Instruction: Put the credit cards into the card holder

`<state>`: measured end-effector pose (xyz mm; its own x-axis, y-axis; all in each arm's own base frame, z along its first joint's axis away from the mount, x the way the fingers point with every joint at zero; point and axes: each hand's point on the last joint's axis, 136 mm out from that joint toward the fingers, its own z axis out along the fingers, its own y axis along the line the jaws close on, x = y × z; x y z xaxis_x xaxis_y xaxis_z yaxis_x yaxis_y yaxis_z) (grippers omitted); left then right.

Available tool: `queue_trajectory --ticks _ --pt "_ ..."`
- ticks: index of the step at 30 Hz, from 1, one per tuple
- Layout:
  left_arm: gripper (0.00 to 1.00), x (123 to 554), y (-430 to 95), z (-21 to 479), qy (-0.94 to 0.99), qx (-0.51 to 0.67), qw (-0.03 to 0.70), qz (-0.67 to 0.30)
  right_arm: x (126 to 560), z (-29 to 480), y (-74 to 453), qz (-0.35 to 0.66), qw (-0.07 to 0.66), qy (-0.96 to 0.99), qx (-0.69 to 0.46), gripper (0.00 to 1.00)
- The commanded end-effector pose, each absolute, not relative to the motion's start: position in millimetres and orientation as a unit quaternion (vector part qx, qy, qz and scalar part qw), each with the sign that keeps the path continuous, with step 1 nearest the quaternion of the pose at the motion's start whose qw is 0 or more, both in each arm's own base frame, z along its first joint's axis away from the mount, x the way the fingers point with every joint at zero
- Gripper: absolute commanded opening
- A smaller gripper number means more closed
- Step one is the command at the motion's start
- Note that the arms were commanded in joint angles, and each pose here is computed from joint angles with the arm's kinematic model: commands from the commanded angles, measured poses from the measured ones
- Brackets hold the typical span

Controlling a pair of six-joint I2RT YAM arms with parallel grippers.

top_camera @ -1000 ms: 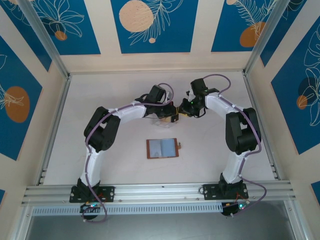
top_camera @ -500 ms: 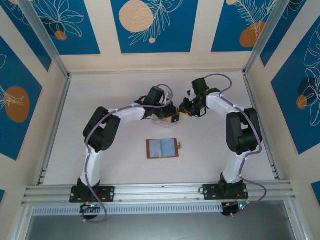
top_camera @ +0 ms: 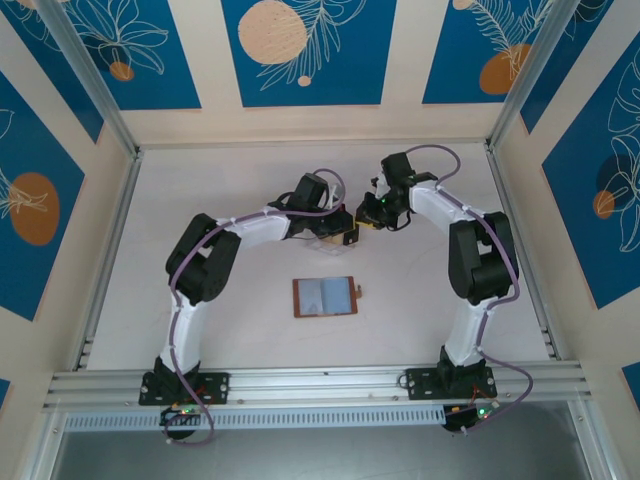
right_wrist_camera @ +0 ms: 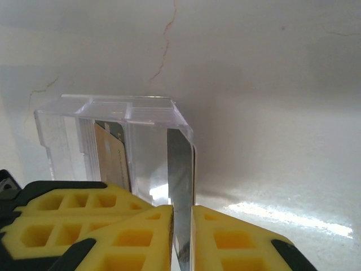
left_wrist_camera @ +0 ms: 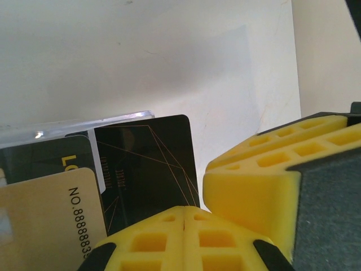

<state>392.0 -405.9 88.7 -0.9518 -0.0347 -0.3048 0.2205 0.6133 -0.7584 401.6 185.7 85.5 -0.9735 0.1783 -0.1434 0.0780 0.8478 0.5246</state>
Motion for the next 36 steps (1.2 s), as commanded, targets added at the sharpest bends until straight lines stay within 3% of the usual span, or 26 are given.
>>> queue_trajectory --ticks 1,10,21,36 --pt "0.00 378 -390 65 0.905 0.041 0.110 -0.408 397 82 187 0.258 0.078 0.961 0.059 0.18" --pt "0.00 379 -390 66 0.906 0.042 0.111 -0.407 398 77 191 0.256 0.074 0.962 0.053 0.17" --pt "0.00 379 -388 65 0.906 0.042 0.113 -0.405 397 82 195 0.269 0.077 0.959 0.044 0.00" --pt "0.00 377 -382 62 0.912 0.042 0.114 -0.391 390 108 193 0.302 0.103 0.947 0.035 0.00"
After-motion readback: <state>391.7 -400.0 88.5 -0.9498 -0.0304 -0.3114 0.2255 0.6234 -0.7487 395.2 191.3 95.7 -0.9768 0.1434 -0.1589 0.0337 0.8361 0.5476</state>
